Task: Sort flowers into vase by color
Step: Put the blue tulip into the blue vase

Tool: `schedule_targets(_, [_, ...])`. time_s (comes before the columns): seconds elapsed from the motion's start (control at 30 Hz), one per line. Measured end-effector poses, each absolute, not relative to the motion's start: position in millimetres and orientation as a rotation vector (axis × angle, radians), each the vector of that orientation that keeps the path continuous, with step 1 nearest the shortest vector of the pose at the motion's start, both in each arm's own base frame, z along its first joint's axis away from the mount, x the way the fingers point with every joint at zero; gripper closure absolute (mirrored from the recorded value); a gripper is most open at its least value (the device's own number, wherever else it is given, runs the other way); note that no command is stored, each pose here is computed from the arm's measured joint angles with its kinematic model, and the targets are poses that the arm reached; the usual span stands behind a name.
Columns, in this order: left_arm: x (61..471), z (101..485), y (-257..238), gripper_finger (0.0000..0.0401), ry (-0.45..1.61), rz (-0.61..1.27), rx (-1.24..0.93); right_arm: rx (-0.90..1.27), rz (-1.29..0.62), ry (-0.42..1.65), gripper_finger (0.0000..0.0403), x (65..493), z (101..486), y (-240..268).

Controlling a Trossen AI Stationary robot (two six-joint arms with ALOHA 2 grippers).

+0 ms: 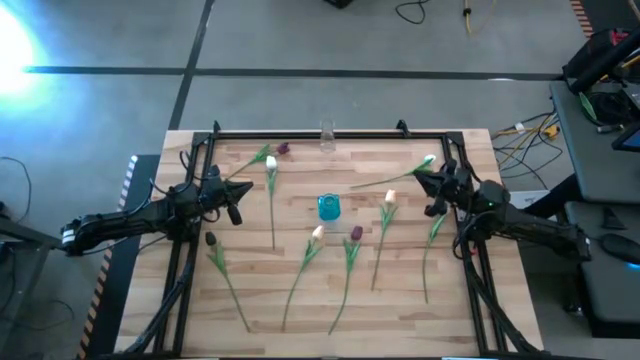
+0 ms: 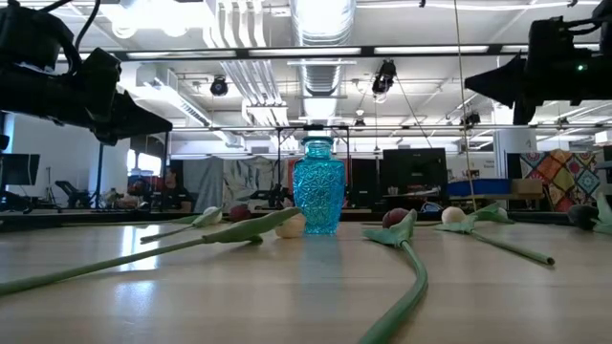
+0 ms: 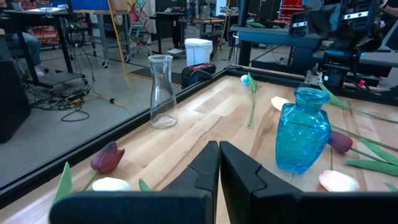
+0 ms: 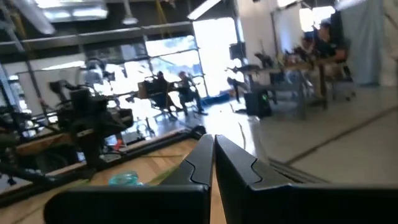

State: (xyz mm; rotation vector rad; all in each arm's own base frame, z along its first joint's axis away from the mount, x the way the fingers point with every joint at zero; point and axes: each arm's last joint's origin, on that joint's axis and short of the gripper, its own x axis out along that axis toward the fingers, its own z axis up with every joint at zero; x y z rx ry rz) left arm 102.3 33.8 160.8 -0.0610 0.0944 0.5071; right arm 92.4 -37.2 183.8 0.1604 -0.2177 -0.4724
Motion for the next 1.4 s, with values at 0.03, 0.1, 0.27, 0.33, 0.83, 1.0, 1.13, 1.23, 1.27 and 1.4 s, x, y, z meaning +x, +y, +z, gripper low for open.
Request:
schedule_targets(0.03, [102.3,160.8,33.8,0.0401,0.095,0.507,-0.061,0.182,-0.494,-0.210,0.0394,93.1,182.6,-38.1])
schedule_targets(0.1, [102.3,160.8,33.8,0.0401,0.095,0.507,-0.061,0.218,-0.538,-0.192,0.0394,95.1,180.1,-40.1])
schedule_targets(0.27, [102.3,160.7,33.8,0.0401,0.095,0.507,-0.061,0.309,-0.629,-0.104,0.0394,104.9,178.0,-45.9])
schedule_targets(0.33, [102.3,160.7,33.8,0.0401,0.095,0.507,-0.061,0.346,-0.693,-0.028,0.0394,112.4,176.7,-49.9])
schedule_targets(0.83, [102.3,160.7,33.8,0.0401,0.095,0.507,-0.061,0.885,-1.284,0.407,0.0307,167.1,173.0,-75.4])
schedule_targets(1.0, [102.3,160.8,33.9,0.0401,0.095,0.507,-0.061,1.036,-1.478,0.344,0.0264,181.6,165.8,-93.0])
schedule_targets(1.13, [102.3,160.6,33.9,0.0401,0.095,0.508,-0.061,1.221,-1.598,0.335,0.0244,183.5,146.3,-109.0])
schedule_targets(1.23, [102.3,160.8,33.8,0.0401,0.095,0.507,-0.061,1.328,-1.682,0.306,0.0236,184.4,133.1,-115.0])
schedule_targets(1.27, [102.3,160.7,33.8,0.0401,0.095,0.507,-0.061,1.349,-1.703,0.288,0.0235,185.2,130.4,-115.8])
schedule_targets(1.4, [102.3,160.7,33.8,0.0401,0.095,0.507,-0.061,1.394,-1.751,0.194,0.0234,188.9,122.6,-122.4])
